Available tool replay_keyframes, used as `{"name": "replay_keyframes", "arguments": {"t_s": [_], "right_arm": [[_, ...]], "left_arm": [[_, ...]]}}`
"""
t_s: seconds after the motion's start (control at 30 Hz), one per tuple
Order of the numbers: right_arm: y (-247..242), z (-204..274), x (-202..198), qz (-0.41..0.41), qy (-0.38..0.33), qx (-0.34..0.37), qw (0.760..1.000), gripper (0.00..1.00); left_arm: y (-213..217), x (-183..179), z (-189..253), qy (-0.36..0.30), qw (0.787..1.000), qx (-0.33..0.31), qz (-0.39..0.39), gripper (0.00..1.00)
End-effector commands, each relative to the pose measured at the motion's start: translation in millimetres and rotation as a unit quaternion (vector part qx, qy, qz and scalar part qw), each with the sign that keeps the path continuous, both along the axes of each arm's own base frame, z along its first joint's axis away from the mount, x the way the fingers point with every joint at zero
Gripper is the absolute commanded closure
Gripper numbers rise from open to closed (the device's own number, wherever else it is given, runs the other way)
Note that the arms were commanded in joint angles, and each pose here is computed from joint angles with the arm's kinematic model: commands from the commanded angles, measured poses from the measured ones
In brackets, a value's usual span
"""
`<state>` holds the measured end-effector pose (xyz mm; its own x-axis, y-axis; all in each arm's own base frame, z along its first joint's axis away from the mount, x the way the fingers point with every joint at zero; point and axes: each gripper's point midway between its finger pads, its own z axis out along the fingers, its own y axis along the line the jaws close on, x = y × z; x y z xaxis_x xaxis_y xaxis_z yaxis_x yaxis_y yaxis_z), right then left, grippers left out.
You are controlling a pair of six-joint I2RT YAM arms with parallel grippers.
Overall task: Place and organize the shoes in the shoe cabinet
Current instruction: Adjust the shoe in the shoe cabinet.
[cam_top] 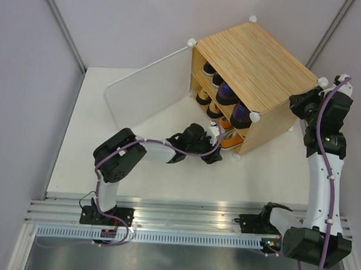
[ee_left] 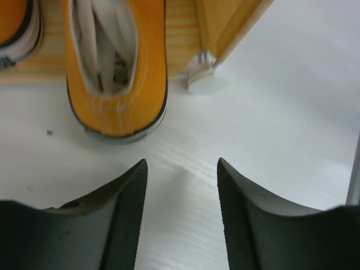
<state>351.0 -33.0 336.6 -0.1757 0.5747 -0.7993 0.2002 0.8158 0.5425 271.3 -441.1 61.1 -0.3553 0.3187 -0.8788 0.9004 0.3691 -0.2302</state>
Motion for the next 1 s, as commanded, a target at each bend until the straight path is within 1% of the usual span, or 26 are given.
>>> {"name": "replay_keyframes", "arguments": {"t_s": [0.0, 0.1, 0.33, 0.4, 0.43, 0.47, 0.5, 0.57, 0.63, 0.67, 0.7, 0.77, 0.8, 0.97], "right_arm": [[7.6, -8.7, 0.6, 0.017, 0.014, 0.002, 1.0, 0.9], [7.9, -7.6, -0.4, 0.017, 0.01, 0.003, 1.0, 0.89], [10.2, -4.5, -2.5, 0.021, 0.005, 0.005, 1.0, 0.9], [10.6, -4.3, -2.2, 0.022, 0.004, 0.006, 1.0, 0.89], [10.9, -3.6, -2.2, 0.023, 0.004, 0.006, 1.0, 0.89], [11.0, -3.5, -2.2, 0.023, 0.004, 0.006, 1.0, 0.9], [10.9, -3.9, -2.1, 0.023, 0.004, 0.006, 1.0, 0.9], [10.7, -4.7, -1.1, 0.023, 0.005, 0.007, 1.0, 0.9], [12.1, -3.6, -0.9, 0.026, 0.004, 0.009, 1.0, 0.89], [11.7, -3.0, -0.4, 0.026, 0.003, 0.009, 1.0, 0.89], [12.8, -4.1, -0.1, 0.028, 0.005, 0.011, 1.0, 0.9], [12.9, -3.5, 0.4, 0.028, 0.004, 0.011, 1.0, 0.89], [13.2, -3.0, 0.5, 0.029, 0.004, 0.011, 1.0, 0.89], [15.9, -4.3, 3.4, 0.036, 0.005, 0.018, 0.999, 0.9]], "left_arm": [[30.5, 4.7, -4.3, -0.022, 0.999, 0.025, 0.037, 0.48], [38.0, 4.4, -14.0, -0.011, 0.999, 0.03, 0.042, 0.58], [19.6, 18.3, -10.4, -0.015, 0.999, 0.013, 0.039, 0.59], [10.1, 27.7, -2.5, -0.027, 0.999, 0.003, 0.041, 0.62], [7.6, 31.0, -7.0, -0.025, 0.999, 0.006, 0.041, 0.63], [-0.2, 37.1, 0.6, -0.033, 0.999, -0.003, 0.04, 0.64], [-4.5, 39.8, 3.2, -0.032, 0.999, -0.008, 0.04, 0.69], [-19.2, 47.3, 9.3, -0.035, 0.999, -0.022, 0.033, 0.71], [-29.5, 51.9, 13.2, -0.029, 0.999, -0.034, 0.031, 0.72], [-40.5, 55.7, 25.7, -0.032, 0.998, -0.053, 0.024, 0.73], [-44.7, 56.8, 18.1, -0.016, 0.998, -0.056, 0.028, 0.75], [-55.9, 60.7, 27.5, -0.015, 0.996, -0.085, 0.028, 0.76], [-57.6, 60.7, 20.8, -0.001, 0.996, -0.088, 0.032, 0.76], [-63.3, 62.8, 25.9, 0.012, 0.992, -0.12, 0.046, 0.75]]}}
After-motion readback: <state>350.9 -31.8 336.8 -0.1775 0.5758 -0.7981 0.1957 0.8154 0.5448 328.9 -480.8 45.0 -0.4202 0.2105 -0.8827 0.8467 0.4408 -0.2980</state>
